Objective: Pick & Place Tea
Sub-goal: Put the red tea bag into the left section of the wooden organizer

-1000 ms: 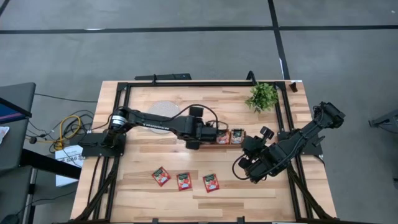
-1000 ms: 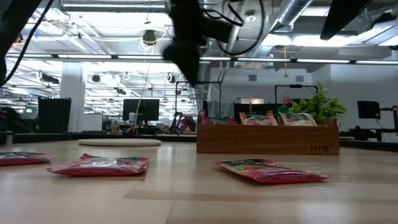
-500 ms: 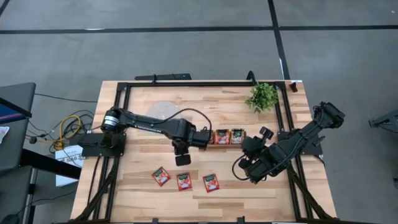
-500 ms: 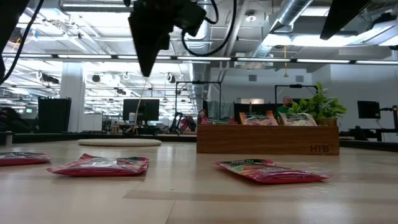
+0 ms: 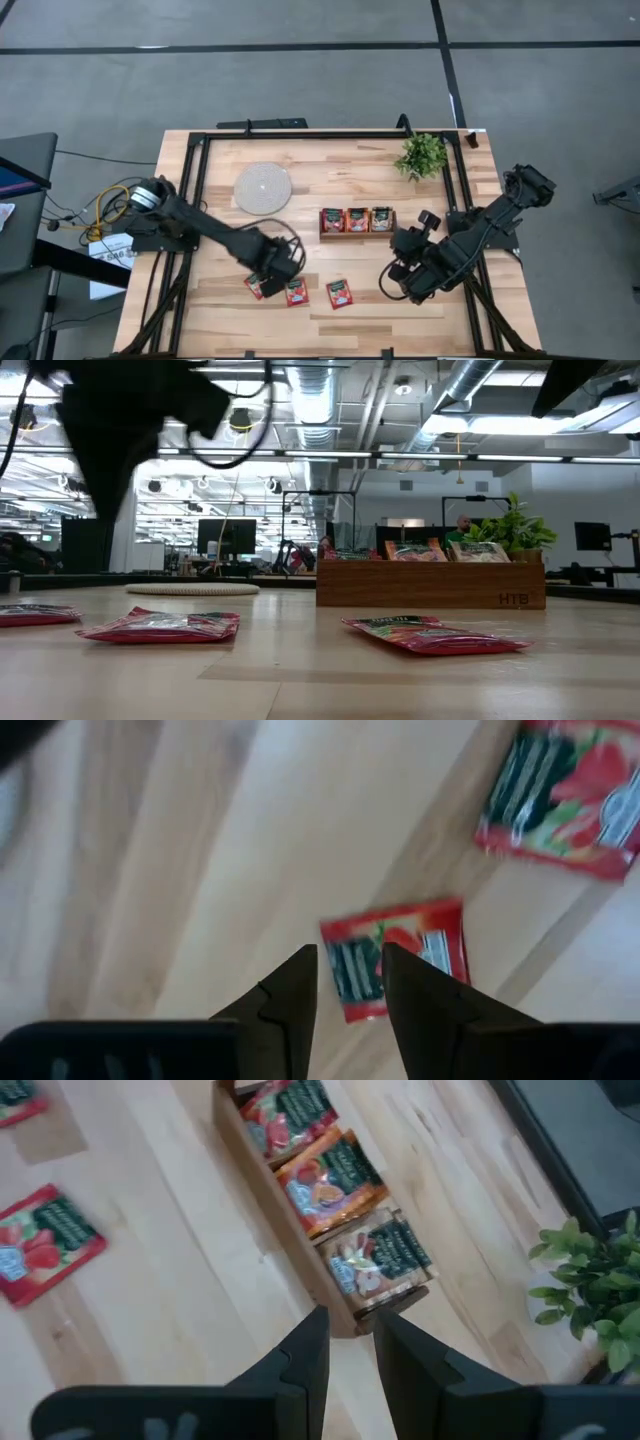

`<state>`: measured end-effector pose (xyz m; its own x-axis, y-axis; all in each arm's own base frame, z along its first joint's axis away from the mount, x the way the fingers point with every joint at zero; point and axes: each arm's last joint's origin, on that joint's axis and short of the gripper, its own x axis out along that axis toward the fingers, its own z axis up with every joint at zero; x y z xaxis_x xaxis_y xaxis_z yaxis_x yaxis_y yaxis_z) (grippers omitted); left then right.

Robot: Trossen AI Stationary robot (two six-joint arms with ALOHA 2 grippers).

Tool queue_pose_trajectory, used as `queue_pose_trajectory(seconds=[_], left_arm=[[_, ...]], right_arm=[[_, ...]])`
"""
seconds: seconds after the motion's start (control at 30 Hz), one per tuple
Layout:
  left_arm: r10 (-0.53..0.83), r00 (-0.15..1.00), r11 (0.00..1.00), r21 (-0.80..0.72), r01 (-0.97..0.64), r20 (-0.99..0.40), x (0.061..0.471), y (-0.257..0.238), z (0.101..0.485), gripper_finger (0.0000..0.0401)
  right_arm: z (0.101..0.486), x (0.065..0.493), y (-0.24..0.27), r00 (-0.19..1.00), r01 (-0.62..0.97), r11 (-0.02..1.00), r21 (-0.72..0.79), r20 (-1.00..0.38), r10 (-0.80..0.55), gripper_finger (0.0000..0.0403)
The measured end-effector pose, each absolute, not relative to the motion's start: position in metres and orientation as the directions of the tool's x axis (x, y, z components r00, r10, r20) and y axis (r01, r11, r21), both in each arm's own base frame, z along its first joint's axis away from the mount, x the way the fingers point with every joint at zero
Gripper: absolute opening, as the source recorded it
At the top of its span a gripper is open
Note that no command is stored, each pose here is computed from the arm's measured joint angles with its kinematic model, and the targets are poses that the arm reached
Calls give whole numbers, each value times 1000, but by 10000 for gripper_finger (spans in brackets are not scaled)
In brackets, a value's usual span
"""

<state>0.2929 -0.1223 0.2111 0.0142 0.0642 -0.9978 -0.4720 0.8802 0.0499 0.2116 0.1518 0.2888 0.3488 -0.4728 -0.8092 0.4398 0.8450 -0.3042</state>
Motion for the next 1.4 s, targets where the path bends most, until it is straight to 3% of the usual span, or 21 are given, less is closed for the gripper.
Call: queue_pose_trajectory(seconds=[0.3,0.63,0.93,1.23,1.4], left_arm=[[59,-24,862,63,-504,-998,266,-150,194,108],[90,-76,804,117,-583,-993,252,-147,173,108],[61,-29,795,66,-604,-998,257,-144,165,108],[41,-52,778,65,-625,-998,240,-132,154,108],[-8,29,753,-25,-657,-1000,234,-129,166,108]], right_arm=[[289,208,160,378,415,864,-286,-810,-449,75],[289,204,165,389,341,885,-317,-810,-440,75],[288,204,166,384,303,899,-318,-822,-420,75],[288,204,167,382,302,900,-313,-826,-415,75],[288,204,167,382,303,901,-312,-826,-414,75]])
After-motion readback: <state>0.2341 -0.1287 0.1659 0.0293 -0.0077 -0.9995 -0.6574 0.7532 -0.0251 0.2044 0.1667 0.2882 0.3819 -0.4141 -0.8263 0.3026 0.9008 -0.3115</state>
